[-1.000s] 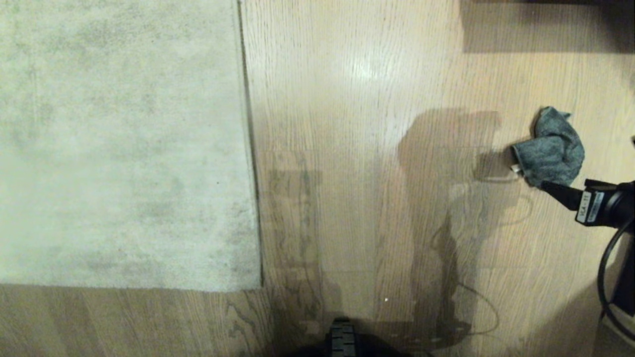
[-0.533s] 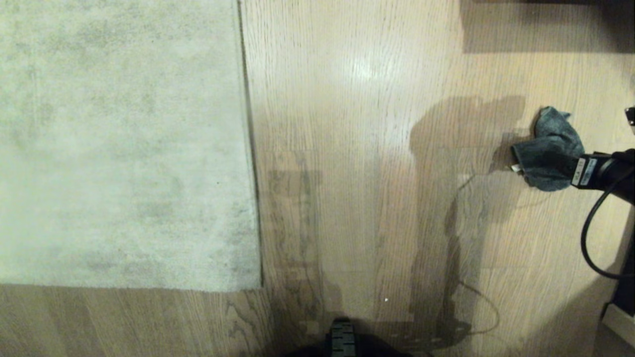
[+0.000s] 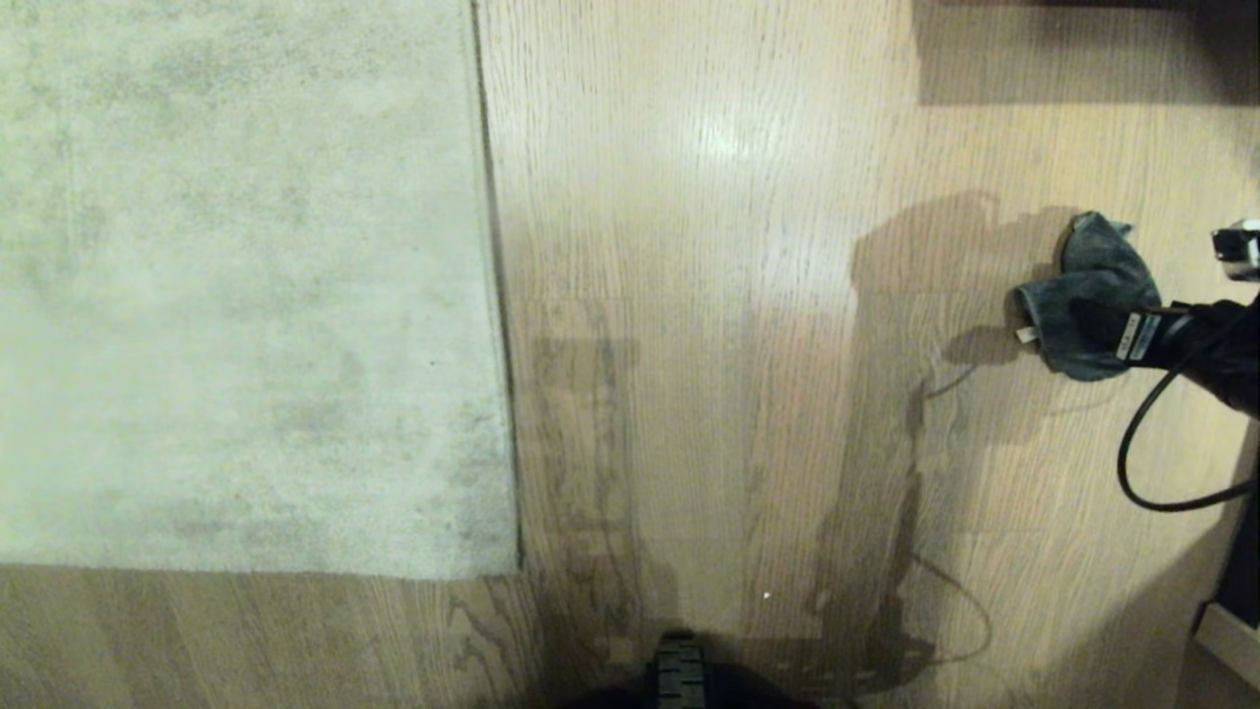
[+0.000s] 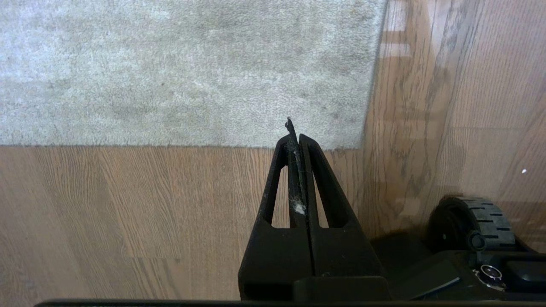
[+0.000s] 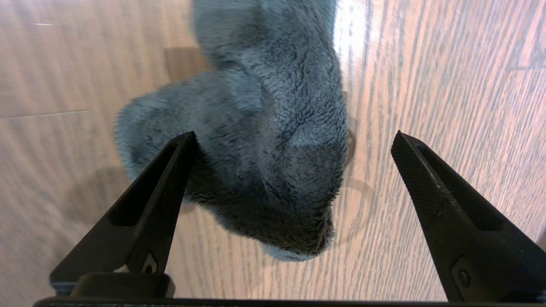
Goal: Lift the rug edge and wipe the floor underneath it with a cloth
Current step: Pick up the rag
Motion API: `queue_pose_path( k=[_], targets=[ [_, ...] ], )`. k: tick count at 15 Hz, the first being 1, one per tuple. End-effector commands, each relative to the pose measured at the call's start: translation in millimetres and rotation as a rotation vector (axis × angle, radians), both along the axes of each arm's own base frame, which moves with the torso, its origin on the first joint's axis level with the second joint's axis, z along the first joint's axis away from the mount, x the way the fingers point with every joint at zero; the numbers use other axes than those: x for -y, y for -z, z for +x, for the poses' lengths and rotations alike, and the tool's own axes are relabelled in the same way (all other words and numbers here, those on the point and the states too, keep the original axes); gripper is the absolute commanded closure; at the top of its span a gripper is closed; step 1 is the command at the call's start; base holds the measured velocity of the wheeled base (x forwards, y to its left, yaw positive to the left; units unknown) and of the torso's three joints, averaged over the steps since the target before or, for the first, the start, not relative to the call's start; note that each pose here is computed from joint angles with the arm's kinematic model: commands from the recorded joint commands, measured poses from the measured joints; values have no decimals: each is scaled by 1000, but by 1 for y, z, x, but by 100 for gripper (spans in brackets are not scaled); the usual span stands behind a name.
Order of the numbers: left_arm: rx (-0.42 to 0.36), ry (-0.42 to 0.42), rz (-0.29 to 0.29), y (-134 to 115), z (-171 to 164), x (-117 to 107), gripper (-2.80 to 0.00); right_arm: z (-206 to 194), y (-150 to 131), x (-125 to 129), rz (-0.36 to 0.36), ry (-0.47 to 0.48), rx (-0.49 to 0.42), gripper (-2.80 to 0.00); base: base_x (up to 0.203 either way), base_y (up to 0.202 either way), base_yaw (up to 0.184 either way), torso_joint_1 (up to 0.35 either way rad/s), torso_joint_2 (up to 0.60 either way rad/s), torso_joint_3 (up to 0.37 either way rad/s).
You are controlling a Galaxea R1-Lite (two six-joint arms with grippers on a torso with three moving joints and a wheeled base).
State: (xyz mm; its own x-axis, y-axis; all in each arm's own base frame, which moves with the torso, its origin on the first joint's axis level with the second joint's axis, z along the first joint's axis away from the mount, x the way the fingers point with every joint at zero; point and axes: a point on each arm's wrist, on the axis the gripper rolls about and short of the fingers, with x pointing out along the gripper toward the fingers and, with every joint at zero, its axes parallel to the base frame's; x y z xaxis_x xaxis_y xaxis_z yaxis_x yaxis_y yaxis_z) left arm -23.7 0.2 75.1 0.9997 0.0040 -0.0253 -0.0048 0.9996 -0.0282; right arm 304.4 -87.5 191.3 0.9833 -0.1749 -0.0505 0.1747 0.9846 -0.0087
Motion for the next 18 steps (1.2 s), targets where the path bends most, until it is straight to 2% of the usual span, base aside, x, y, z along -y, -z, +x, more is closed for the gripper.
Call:
queue_pose_path(
  k=[1,2,3,7,10,18],
  targets=[
    [-1,-1,-1,0,0,0,0,8,5,5,35,10,-3,-280,0,0,0,0,0,0],
    [-1,-1,-1,0,0,0,0,11,6,6,48,10,-1,-280,0,0,0,0,0,0],
    [-2,-1,-1,0,0,0,0,12,6,6,57,13,1,0,0,0,0,0,0,0],
    [-1,-1,-1,0,0,0,0,12,7,7,70,13,1,0,0,0,0,0,0,0],
    [-1,-1,-1,0,0,0,0,5,-5,4,58,12,50,0,0,0,0,0,0,0],
    [-2,-1,-1,0,0,0,0,-54,-30,-14,27,6,125,0,0,0,0,0,0,0]
  ],
)
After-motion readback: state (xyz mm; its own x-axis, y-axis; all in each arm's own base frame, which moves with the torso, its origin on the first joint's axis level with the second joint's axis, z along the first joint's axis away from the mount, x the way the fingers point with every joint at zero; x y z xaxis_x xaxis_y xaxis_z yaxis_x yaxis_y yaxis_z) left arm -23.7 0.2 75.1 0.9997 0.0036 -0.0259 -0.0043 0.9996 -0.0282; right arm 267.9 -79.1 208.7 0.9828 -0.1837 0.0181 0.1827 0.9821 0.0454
